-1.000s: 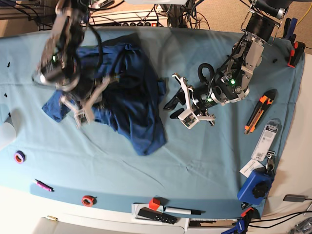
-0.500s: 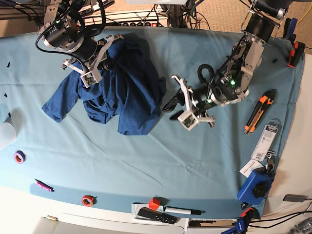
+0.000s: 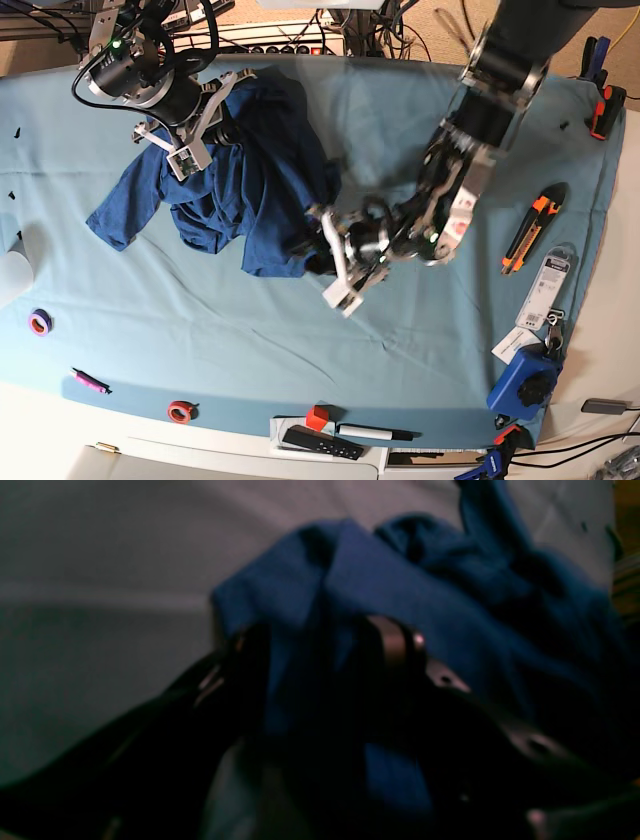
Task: Layout the t-shirt on the table in an organized manner, then fold the t-shirt properly
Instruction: 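Grasp the shirt with the left gripper and pull it toward the table edge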
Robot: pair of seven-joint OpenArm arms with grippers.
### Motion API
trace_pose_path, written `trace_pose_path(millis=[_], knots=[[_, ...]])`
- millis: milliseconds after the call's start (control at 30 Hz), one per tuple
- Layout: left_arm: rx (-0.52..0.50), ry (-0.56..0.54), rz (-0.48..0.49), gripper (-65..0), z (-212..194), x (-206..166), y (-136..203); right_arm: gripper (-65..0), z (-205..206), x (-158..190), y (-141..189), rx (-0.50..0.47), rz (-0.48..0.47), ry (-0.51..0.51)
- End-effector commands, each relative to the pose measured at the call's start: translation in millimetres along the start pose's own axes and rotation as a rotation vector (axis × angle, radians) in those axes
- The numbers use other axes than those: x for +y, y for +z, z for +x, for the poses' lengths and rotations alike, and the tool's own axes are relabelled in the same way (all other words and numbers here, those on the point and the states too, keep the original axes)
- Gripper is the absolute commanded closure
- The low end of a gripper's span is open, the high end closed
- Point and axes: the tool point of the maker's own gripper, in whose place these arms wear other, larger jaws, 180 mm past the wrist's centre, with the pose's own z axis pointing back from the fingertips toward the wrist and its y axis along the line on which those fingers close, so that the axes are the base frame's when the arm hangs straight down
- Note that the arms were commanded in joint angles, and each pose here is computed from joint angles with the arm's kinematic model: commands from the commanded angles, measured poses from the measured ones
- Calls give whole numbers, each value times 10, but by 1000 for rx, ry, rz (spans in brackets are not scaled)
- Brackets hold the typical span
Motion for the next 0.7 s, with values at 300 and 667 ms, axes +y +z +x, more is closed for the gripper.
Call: trace_pose_path(millis=[300, 667], knots=[[-3, 49, -97, -301, 426, -112, -258, 0, 93, 11, 36, -40, 2, 14], [10, 108, -148, -301, 465, -206, -287, 0, 95, 12, 36, -41, 3, 15]])
